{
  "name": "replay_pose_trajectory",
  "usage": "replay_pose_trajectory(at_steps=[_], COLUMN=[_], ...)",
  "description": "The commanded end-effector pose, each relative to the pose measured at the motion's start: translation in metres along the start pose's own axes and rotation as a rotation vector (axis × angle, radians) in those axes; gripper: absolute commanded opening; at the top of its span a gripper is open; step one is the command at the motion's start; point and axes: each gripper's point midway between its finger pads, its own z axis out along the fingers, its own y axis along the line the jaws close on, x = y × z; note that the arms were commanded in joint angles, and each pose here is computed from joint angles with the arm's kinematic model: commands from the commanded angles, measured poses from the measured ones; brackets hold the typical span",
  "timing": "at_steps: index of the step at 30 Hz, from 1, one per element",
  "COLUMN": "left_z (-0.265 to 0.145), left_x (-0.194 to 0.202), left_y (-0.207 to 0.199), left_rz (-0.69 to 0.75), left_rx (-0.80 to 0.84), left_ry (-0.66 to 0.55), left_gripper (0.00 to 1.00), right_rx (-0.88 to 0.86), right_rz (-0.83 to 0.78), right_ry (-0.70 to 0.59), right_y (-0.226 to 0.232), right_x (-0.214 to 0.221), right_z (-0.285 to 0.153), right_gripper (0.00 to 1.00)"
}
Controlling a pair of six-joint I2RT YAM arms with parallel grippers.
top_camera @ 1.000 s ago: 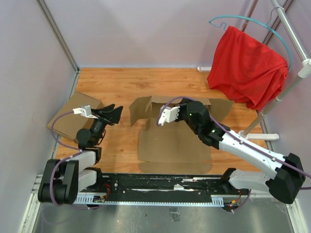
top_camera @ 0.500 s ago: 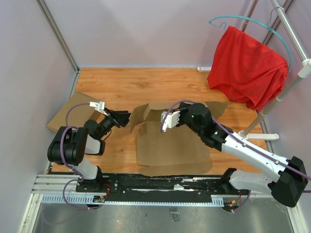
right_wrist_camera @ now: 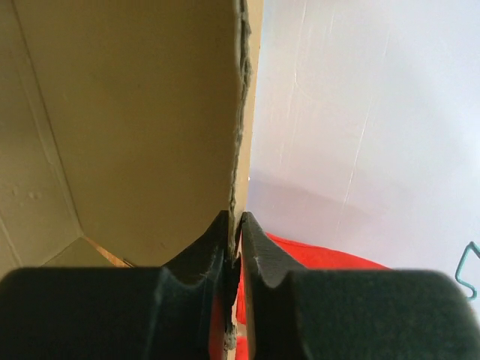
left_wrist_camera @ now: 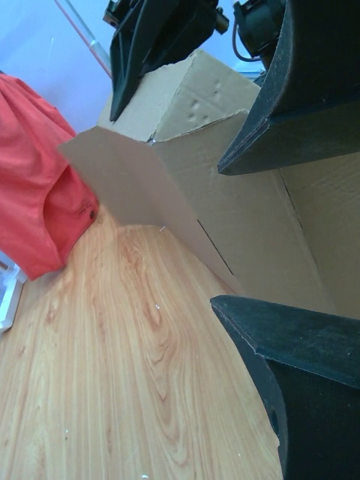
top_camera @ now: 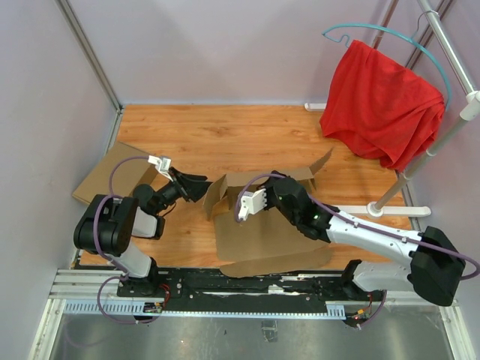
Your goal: Fold the paper box
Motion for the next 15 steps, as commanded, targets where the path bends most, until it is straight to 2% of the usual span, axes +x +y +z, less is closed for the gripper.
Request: replay_pose_trajectory(at_steps=[1, 5, 15], left_z=[0.002, 0.003, 0.005], left_x=[-0.031, -0.026, -0.018], left_y=[-0.041, -0.041, -0.047], left_rz=[0.203, 0.187, 0.171], left_rx=[0.182, 0.185, 0.212], left_ry=[-0.114, -0.100, -0.072], left_gripper=[0.71, 0.71, 0.70], right_rx=[0.082, 0.119, 0.147], right_rz=[-0.022, -0.027, -0.018], right_ry=[0.044, 0.127, 0.138], right_y=[-0.004, -0.005, -0.005], right_x=[0.000, 0.012, 0.014], right_z=[0.006, 0.009, 0.011], right_gripper=[0.13, 0.25, 0.32])
